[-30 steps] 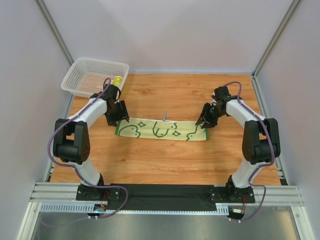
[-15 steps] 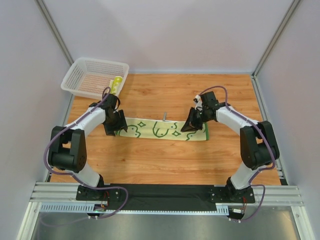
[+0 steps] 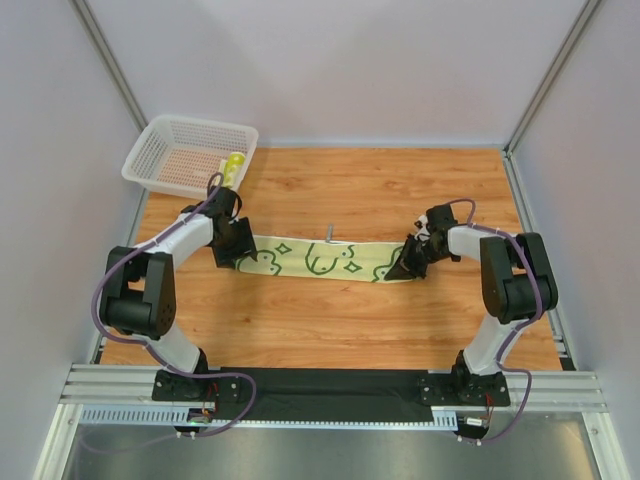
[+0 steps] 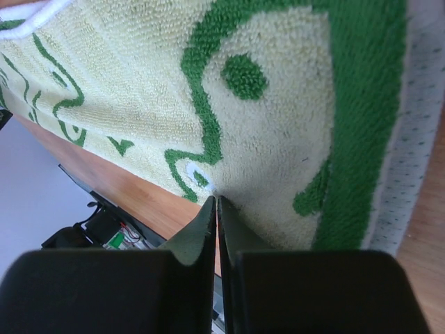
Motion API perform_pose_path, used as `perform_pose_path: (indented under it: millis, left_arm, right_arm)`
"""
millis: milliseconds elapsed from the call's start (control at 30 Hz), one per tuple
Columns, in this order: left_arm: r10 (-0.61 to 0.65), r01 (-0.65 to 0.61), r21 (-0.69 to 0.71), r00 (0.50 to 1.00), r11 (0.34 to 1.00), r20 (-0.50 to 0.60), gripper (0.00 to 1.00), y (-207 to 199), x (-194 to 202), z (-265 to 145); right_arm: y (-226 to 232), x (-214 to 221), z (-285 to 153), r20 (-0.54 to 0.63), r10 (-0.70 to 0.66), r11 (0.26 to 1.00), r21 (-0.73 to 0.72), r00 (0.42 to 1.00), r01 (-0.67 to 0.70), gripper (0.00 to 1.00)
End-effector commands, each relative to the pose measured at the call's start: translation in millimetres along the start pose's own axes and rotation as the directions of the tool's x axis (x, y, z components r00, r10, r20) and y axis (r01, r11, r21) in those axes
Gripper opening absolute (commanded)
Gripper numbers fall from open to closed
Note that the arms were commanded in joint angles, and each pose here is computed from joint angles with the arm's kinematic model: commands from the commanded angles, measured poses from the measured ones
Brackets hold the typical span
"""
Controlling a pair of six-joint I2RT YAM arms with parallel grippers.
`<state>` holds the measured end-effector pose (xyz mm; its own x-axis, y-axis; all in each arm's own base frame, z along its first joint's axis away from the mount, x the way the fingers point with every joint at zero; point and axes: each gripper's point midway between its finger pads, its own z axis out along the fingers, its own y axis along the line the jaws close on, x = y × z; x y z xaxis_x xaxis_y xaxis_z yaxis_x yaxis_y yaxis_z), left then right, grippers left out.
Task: Roll the towels
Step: Fold the towel
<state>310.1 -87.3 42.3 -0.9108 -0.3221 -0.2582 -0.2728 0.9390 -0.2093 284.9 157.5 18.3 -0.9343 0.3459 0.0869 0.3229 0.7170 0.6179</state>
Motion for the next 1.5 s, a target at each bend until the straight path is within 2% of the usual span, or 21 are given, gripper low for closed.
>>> perform_pose_path:
  millis: [0,200,333,467,533,567,667,867,1000,1100,1233,1333,1367,1400,1433,1467]
  left_arm:
    - [0.000,0.000,0.017,1.000,1.000,0.022,0.68,-5.4,-8.7,2.7]
    - [0.004,-0.005,-0.017,0.999,1.000,-0.041,0.68,2.1,3.2,20.0]
    - [0.005,-0.007,-0.040,0.998,0.999,-0.057,0.67,7.4,10.7,21.6]
    - [0.010,-0.014,-0.052,0.997,0.999,-0.076,0.67,9.7,20.5,19.4]
    - [0.019,-0.025,-0.073,0.996,0.997,-0.087,0.67,12.7,30.4,15.4]
    - [0.019,-0.025,-0.074,0.996,0.997,-0.087,0.67,12.9,33.4,13.8]
    - [0.007,-0.015,-0.079,0.996,0.997,-0.092,0.67,16.6,46.5,7.8]
    - [0.006,-0.010,-0.041,0.995,0.999,-0.097,0.67,12.9,61.4,-4.5]
    - [0.015,-0.016,-0.011,0.997,1.000,-0.073,0.67,7.2,57.2,-20.4]
    - [0.042,-0.041,0.020,0.999,0.999,-0.022,0.68,-1.5,44.1,-48.7]
    - [0.109,-0.113,0.035,0.991,0.993,0.081,0.70,-5.7,25.8,-93.0]
    - [0.178,-0.182,0.002,0.964,0.983,0.195,0.73,2.9,15.0,-130.2]
    - [0.185,-0.191,-0.001,0.948,0.982,0.259,0.76,6.2,12.5,-147.9]
    - [0.205,-0.196,-0.060,0.932,0.979,0.298,0.82,19.0,10.2,-156.3]
    - [0.213,-0.196,-0.084,0.917,0.977,0.337,0.87,25.7,8.9,-164.3]
    - [0.214,-0.191,-0.097,0.888,0.977,0.408,0.96,33.2,8.4,-180.6]
  right_arm:
    - [-3.3,-4.1,2.3,0.003,-0.041,0.999,-0.005,0.999,0.041,0.02]
    - [-28.5,-4.7,-3.8,0.013,0.018,0.997,0.071,1.000,-0.019,0.01]
    - [-53.3,-6.8,-15.2,0.049,0.066,0.981,0.177,0.997,-0.074,0.01]
    - [-65.2,-4.9,-24.0,0.048,0.087,0.971,0.220,0.995,-0.095,0.01]
    - [-69.8,-1.2,-28.9,0.050,0.098,0.963,0.248,0.994,-0.108,0.02]
    - [-76.4,-8.5,-38.5,0.094,0.111,0.955,0.265,0.989,-0.132,0.03]
    - [-85.1,-7.9,-50.0,0.132,0.123,0.930,0.331,0.984,-0.160,0.05]
    - [-90.8,-14.5,-76.0,0.218,0.130,0.895,0.393,0.967,-0.209,0.07]
    - [-92.7,-14.7,-89.4,0.249,0.119,0.881,0.420,0.961,-0.218,0.08]
    - [-86.9,-13.7,-106.1,0.280,0.095,0.875,0.434,0.955,-0.214,0.10]
    - [-73.6,-18.8,-132.7,0.337,0.051,0.873,0.442,0.940,-0.206,0.18]
    - [-54.0,-15.2,-141.5,0.349,0.026,0.910,0.380,0.937,-0.166,0.25]
    - [-45.6,-12.0,-144.4,0.359,0.010,0.928,0.344,0.933,-0.142,0.30]
    - [-38.6,-9.2,-144.6,0.360,0.000,0.944,0.309,0.933,-0.119,0.39]
    - [-31.9,-8.5,-144.4,0.370,-0.013,0.957,0.274,0.929,-0.096,0.56]
    - [-28.3,-0.8,-140.3,0.358,-0.009,0.968,0.236,0.934,-0.081,0.63]
